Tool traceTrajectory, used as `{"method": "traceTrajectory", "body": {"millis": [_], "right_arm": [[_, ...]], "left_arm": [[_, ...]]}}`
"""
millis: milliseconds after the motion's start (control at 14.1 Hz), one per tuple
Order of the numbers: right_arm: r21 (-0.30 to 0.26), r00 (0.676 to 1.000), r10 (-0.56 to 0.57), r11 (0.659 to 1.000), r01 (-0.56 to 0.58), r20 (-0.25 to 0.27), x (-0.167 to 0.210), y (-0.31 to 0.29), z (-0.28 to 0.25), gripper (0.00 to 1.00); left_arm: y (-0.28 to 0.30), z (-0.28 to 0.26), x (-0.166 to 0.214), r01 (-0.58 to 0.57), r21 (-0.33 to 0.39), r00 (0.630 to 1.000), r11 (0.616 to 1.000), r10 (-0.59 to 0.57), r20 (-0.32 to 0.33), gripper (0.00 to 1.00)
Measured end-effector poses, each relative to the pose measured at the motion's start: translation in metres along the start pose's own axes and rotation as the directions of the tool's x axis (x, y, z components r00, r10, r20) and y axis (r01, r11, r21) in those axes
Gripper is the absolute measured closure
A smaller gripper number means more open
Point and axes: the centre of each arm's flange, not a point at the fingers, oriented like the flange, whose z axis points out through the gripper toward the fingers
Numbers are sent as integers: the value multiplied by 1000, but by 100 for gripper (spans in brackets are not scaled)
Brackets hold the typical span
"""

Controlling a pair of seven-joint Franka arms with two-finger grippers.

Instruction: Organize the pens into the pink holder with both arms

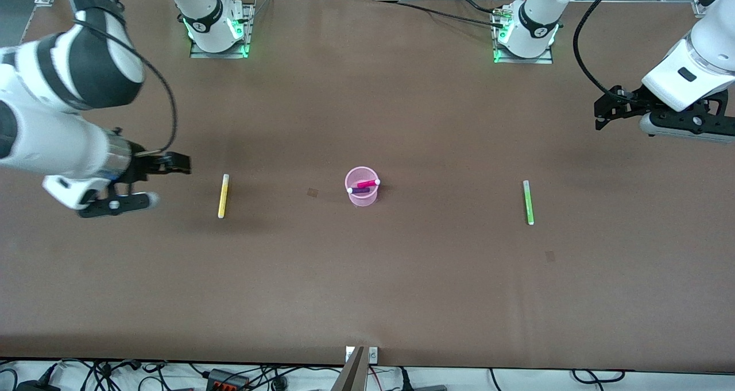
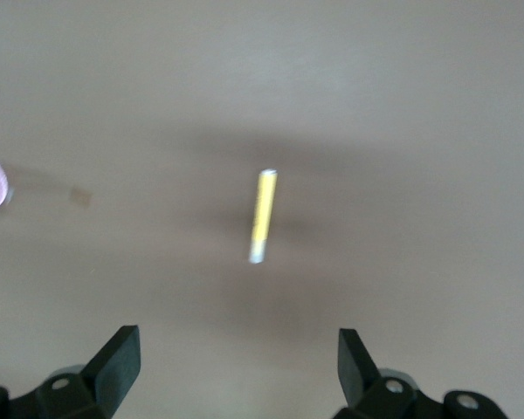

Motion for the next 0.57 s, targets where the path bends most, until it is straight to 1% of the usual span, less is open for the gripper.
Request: {"method": "traceTrajectory", "body": {"millis": [285, 427, 569], "right_arm": [[-25, 992, 113, 993, -115, -57, -12, 63, -32, 0], [-43, 987, 143, 988, -146, -79, -22, 75, -48, 0], [-57, 984, 148, 986, -154, -103, -33, 73, -67, 0]], "left_arm": [[0, 0, 0, 0, 0, 1000, 1000, 0, 0, 0], [0, 0, 0, 0, 0, 1000, 1000, 0, 0, 0], [0, 0, 0, 0, 0, 1000, 1000, 0, 0, 0]]}}
